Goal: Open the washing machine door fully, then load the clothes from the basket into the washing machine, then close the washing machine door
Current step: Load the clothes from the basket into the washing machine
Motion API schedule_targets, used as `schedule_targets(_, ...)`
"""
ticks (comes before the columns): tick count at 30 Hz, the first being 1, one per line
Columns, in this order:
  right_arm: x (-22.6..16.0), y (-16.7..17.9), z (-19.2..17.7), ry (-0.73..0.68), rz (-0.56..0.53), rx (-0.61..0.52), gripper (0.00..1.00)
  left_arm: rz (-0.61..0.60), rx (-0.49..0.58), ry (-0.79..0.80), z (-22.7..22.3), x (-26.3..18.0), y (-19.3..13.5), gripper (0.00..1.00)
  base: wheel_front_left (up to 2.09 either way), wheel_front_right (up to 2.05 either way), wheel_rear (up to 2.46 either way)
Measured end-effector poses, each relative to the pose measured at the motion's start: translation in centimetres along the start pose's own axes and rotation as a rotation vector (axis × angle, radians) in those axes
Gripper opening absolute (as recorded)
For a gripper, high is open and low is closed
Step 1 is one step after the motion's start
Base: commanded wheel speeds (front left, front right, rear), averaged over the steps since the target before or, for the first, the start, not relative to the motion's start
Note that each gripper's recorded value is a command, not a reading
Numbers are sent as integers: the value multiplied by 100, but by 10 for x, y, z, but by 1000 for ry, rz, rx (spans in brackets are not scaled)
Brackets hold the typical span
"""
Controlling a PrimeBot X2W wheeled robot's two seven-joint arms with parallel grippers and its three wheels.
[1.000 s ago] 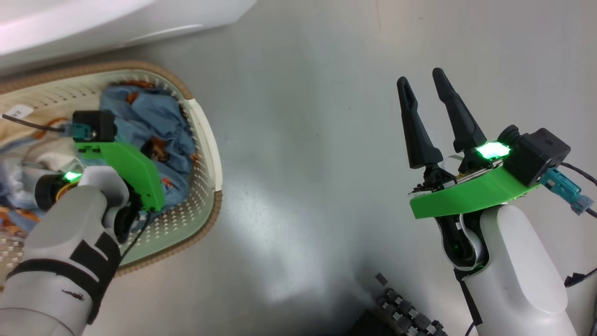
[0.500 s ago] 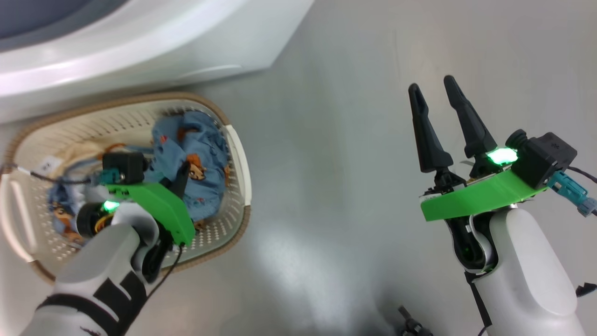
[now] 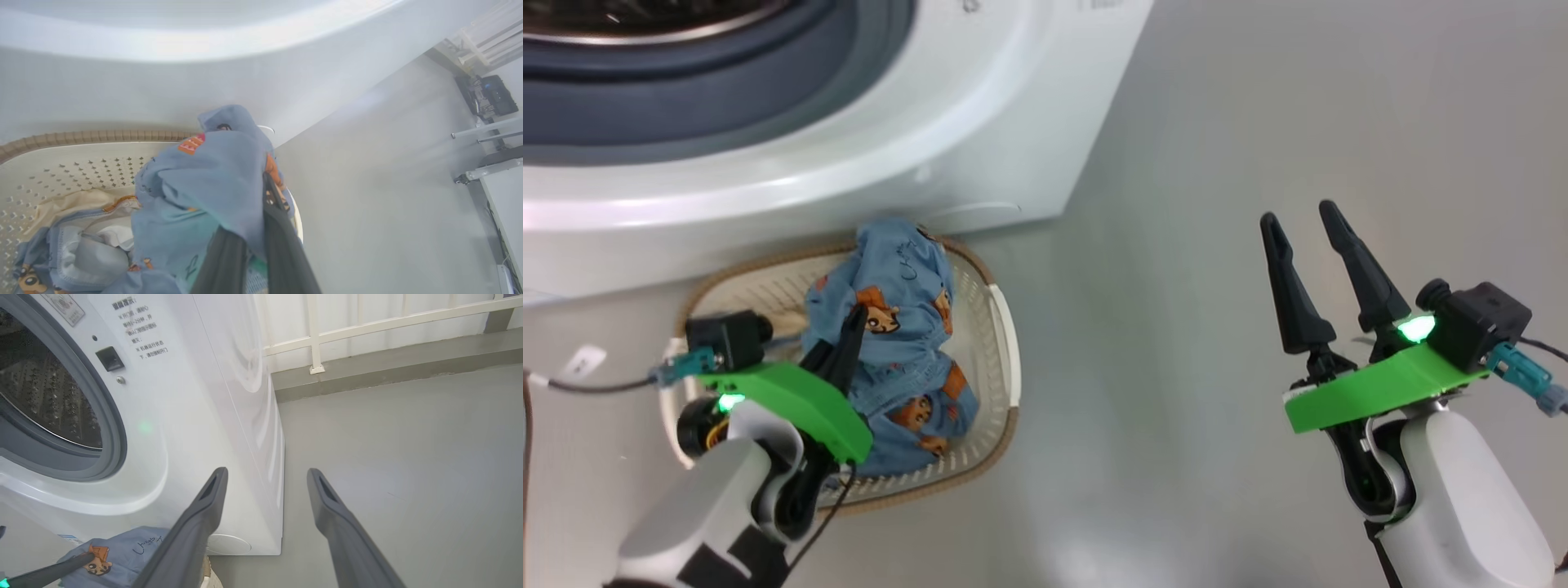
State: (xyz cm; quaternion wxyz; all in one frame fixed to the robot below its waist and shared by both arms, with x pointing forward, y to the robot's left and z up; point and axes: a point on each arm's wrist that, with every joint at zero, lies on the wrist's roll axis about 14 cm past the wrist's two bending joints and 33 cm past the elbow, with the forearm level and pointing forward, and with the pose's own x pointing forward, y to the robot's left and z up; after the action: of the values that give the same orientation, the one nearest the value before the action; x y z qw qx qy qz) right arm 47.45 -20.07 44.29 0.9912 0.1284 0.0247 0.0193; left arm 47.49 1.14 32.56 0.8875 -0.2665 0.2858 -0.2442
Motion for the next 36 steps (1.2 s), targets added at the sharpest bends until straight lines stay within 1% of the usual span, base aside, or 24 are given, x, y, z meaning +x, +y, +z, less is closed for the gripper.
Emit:
schedule_targets(9, -24, 15, 20, -31, 33, 21, 100, 16, 25, -210, 47, -54, -19, 0, 0, 0, 0)
schedule_targets(15, -40, 23, 35, -63, 49, 36, 100, 13, 111, -359, 82, -90, -38, 0, 0, 0, 0)
schedule_targets(17, -43, 26, 40, -75, 58, 36, 100, 14, 143, -411, 94, -101, -45, 0, 0, 0, 0)
schedule_targets(18, -43, 26, 40, -75, 58, 36, 100, 14, 143, -411, 94, -101, -45, 0, 0, 0, 0)
schedule_targets(22, -49, 30, 49, -97, 72, 35, 100, 10, 210, -521, 120, -125, -60, 0, 0, 0, 0)
schedule_targets(24, -53, 31, 52, -103, 75, 35, 100, 7, 224, -566, 129, -135, -68, 0, 0, 0, 0)
schedule_targets(29, -62, 33, 59, -119, 84, 28, 100, 6, 277, -635, 136, -155, -84, 0, 0, 0, 0)
schedule_targets(33, -66, 36, 65, -133, 94, 23, 100, 52, 337, -644, 134, -165, -82, 0, 0, 0, 0)
schedule_targets(36, -68, 37, 69, -141, 100, 19, 100, 74, 360, -654, 136, -170, -80, 0, 0, 0, 0)
